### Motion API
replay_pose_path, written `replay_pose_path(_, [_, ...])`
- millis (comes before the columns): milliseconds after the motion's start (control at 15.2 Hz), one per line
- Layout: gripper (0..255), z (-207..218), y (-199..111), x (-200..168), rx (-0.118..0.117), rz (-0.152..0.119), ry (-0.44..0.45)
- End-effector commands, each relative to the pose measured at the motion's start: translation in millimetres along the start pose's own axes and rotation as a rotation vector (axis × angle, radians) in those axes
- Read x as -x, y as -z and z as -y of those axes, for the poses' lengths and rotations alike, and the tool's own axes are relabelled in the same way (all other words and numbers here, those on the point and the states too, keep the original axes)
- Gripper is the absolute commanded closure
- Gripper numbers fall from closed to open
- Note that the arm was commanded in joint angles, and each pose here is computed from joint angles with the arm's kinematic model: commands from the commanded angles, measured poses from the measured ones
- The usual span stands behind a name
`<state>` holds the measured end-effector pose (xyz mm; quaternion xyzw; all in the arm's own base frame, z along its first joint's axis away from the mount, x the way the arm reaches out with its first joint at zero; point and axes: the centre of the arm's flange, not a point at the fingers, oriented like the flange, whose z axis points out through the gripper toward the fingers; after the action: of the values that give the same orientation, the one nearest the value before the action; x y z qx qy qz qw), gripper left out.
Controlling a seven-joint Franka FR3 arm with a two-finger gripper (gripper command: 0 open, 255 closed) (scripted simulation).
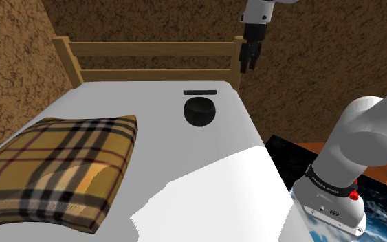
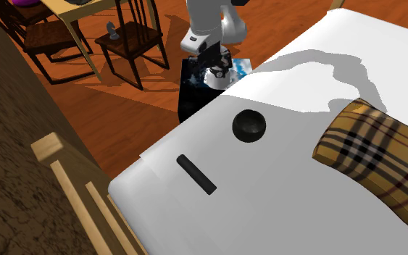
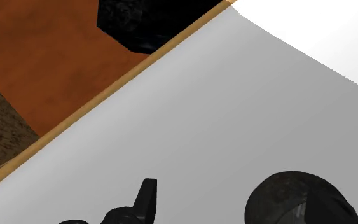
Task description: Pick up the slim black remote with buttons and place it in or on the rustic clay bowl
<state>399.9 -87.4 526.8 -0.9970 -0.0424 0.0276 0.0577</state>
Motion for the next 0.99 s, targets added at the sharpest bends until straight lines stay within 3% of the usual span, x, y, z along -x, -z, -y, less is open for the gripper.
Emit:
replay_pose_path(0, [0, -14.9, -11.4, -16.1, 0.005, 0.001, 0.049])
replay_pose_path(924, [0, -89.2, -89.6, -163.9, 0.033, 0.013, 0.368])
